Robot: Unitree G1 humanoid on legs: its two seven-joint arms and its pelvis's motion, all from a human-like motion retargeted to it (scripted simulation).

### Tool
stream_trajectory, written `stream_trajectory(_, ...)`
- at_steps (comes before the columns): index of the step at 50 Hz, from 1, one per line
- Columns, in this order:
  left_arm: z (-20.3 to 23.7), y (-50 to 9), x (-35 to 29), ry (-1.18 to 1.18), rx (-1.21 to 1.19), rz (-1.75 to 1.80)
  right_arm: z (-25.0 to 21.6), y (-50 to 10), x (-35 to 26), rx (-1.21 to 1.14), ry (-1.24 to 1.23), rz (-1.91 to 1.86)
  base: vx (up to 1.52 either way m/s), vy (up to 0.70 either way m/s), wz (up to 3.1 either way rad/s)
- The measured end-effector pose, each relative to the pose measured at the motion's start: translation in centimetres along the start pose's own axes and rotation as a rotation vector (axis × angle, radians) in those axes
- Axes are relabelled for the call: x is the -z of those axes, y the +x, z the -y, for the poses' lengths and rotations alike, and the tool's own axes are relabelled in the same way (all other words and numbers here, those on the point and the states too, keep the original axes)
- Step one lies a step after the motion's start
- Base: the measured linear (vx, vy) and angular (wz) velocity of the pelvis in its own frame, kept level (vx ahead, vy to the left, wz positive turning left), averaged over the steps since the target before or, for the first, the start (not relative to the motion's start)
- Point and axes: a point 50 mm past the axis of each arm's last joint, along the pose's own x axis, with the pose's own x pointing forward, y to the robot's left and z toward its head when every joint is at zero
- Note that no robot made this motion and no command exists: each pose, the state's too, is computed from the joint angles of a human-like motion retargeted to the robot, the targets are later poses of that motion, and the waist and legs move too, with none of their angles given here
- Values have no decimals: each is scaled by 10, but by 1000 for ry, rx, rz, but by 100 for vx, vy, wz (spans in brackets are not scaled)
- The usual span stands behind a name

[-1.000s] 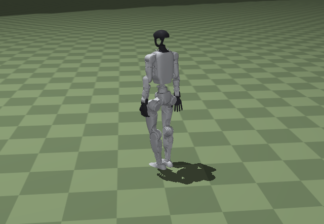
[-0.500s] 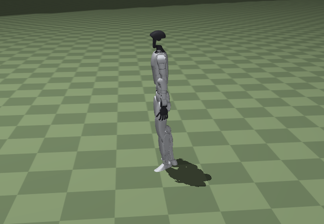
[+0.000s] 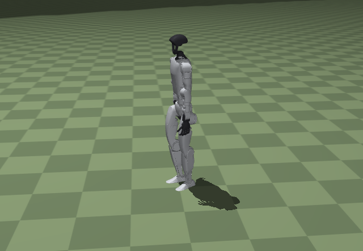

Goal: In place motions

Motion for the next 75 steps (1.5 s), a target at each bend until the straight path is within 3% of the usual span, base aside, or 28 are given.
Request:
stream_trajectory(15, 20, 2, -12, 75, 56, 51, 5, -1, -13, 36, -33, 50, 1, 3, -71)
stream_trajectory(27, 34, -2, -61, 293, 92, 172, 18, -4, -30, 60, -43, 96, -15, 6, -173)
stream_trajectory(35, 20, -3, -62, 204, 50, 183, 36, -9, -33, 120, -27, 104, -12, 18, -390)
stream_trajectory(43, 4, 0, -8, 22, 22, 66, 37, -10, -39, 121, -29, 103, -4, 11, -325)
stream_trajectory(51, -4, -1, 5, 132, -8, -28, 16, -3, -14, 80, 118, 38, -3, 6, -51)
stream_trajectory(60, 3, 0, -14, 63, 3, 62, -12, 1, 12, -4, 221, -60, -1, 4, -45)
stream_trajectory(75, -17, -2, 4, -28, -38, 32, 40, -12, -62, 132, -29, 148, -13, 8, -142)
